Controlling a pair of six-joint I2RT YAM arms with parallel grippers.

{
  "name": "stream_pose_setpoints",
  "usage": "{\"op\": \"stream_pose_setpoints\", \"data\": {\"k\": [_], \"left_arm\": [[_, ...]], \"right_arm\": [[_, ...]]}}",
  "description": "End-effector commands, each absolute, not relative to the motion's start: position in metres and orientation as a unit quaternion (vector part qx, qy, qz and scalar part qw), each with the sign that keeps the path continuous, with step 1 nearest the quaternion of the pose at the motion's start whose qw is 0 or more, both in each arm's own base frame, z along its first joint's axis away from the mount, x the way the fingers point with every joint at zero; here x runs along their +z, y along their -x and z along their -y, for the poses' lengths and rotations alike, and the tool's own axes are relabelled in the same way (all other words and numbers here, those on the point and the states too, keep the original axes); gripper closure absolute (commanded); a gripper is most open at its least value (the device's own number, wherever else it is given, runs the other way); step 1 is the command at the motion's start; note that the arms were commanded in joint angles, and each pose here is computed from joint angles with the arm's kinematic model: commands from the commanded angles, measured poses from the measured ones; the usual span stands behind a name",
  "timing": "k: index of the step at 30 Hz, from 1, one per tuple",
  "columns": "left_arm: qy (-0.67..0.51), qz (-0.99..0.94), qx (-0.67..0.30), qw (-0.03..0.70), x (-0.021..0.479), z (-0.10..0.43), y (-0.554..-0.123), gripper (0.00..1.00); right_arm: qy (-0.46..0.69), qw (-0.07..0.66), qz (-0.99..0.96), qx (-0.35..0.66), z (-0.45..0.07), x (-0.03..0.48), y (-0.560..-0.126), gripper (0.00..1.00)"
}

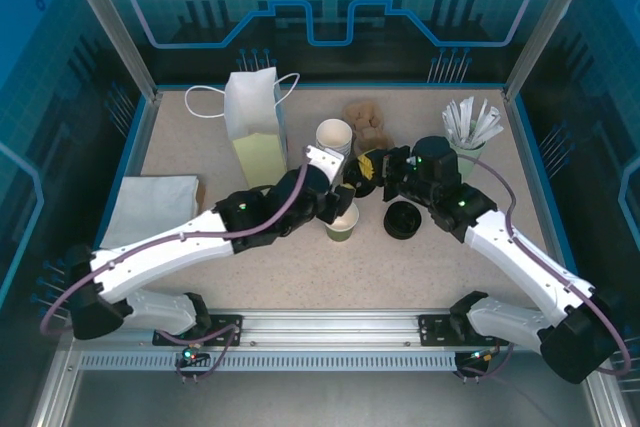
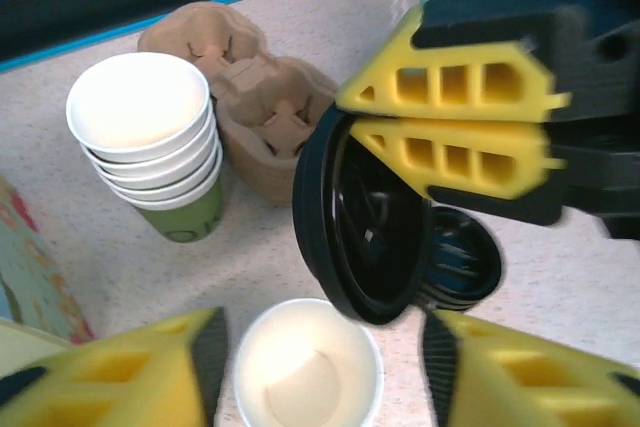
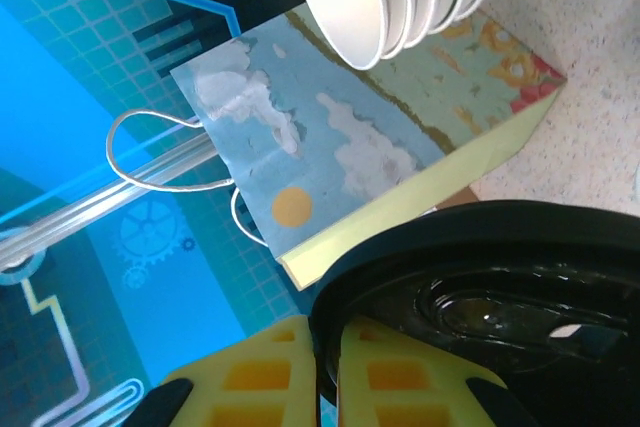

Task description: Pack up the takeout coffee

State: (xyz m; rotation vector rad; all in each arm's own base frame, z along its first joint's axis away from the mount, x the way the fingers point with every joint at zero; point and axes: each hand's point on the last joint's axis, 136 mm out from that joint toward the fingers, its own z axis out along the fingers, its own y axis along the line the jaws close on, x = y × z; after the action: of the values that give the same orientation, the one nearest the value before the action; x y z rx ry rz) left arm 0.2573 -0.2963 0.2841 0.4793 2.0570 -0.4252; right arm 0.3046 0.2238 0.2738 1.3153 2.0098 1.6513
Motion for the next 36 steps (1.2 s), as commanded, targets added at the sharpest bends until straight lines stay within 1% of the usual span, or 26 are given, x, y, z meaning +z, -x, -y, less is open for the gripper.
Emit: {"op": "stream_pose_setpoints", "data": {"k": [1,6,8,10,14,16,20,24,28,32,36], "left_arm": [[-0.197,-0.82,-0.236,0.483,0.309,0.293,-0.244,0.3],[-0.126,-0.81,-0.327,0.471,0.33,0.262,-0.247,0.13],[-0.085,-0.801,-0.376,0.458,0.339,0.25,-0.25,0.05],[-0.039,-0.792,-0.422,0.44,0.346,0.241,-0.254,0.01],[-0.008,-0.759,-0.521,0.39,0.366,0.244,-0.254,0.01],[-0.004,-0.748,-0.556,0.363,0.374,0.25,-0.253,0.01],[0.028,-0.746,-0.598,0.293,0.383,0.263,-0.258,0.01],[0.092,-0.748,-0.623,0.209,0.383,0.275,-0.263,0.01],[0.124,-0.733,-0.654,0.14,0.389,0.288,-0.264,0.01],[0.112,-0.737,-0.659,0.103,0.391,0.296,-0.26,0.06],[0.09,-0.741,-0.662,0.075,0.391,0.305,-0.256,0.07]], "right_arm": [[-0.381,0.15,-0.702,0.582,-0.222,0.28,-0.313,0.89],[-0.263,0.188,-0.733,0.599,-0.219,0.295,-0.314,0.89],[-0.195,0.216,-0.743,0.603,-0.218,0.314,-0.311,0.89],[-0.139,0.237,-0.75,0.601,-0.215,0.326,-0.306,0.89],[-0.002,0.275,-0.765,0.583,-0.216,0.346,-0.285,0.88],[0.07,0.28,-0.76,0.582,-0.219,0.355,-0.27,0.88],[0.16,0.305,-0.748,0.567,-0.22,0.363,-0.25,0.88],[0.203,0.35,-0.728,0.554,-0.216,0.374,-0.241,0.88],[0.241,0.39,-0.696,0.552,-0.216,0.387,-0.232,0.88],[0.29,0.407,-0.673,0.545,-0.219,0.394,-0.219,0.89],[0.315,0.396,-0.667,0.546,-0.223,0.394,-0.214,0.9]]}}
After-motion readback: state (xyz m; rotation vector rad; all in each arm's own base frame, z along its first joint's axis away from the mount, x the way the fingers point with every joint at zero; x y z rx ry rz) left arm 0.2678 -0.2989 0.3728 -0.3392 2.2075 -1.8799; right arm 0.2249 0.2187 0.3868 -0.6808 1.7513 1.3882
